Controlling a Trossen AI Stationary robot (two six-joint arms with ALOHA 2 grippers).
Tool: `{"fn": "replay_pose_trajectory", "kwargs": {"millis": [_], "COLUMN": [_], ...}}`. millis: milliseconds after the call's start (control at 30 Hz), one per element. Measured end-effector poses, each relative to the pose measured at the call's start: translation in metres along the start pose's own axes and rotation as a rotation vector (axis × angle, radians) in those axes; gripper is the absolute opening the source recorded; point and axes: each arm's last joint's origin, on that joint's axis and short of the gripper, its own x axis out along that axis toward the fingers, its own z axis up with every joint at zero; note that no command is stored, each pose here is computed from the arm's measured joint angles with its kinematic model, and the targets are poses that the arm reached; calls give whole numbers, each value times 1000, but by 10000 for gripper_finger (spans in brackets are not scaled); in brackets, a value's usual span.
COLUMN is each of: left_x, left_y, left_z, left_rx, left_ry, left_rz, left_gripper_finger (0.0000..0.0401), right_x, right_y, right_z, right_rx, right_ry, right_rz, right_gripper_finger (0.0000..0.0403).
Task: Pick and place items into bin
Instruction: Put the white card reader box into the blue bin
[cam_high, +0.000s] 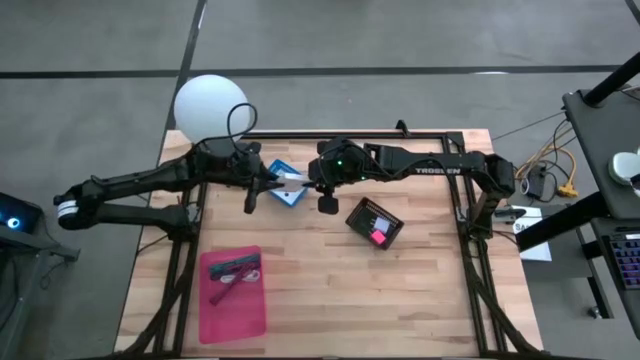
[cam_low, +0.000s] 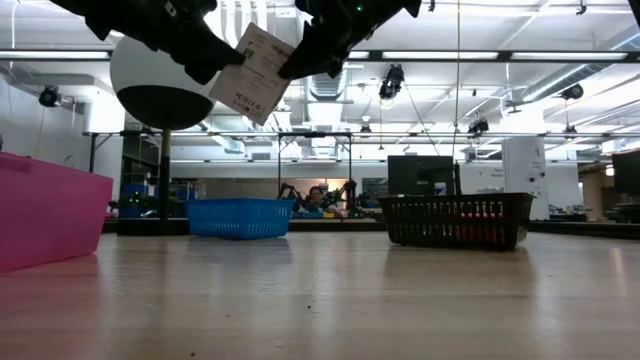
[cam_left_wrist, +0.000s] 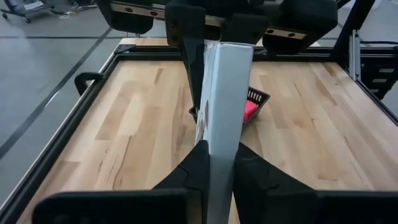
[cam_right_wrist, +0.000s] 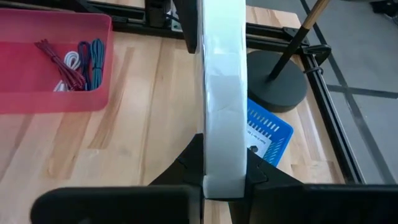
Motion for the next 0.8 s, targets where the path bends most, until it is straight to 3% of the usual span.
{"fn": "replay_pose_trajectory", "kwargs": {"millis": [233, 367, 567, 800], "left_x": [0, -2, 1, 15], "left_y": [0, 1, 2, 4], "left_z": [0, 0, -9, -26], "left_rx": [-17, -9, 103, 318], "left_ry": [-3, 9, 107, 300], "left_rz": [3, 40, 93, 107], "left_gripper_finger": [26, 26, 26, 26], "right_x": [-3, -10, -23, -25], "right_y": [0, 3, 6, 5], "right_z": [-1, -13, -25, -25], "right_rx": [27, 63, 131, 201], "right_ry": [23, 156, 309, 313], "right_rz": [-1, 18, 34, 24], "right_gripper_finger": [55, 95, 140, 159]}}
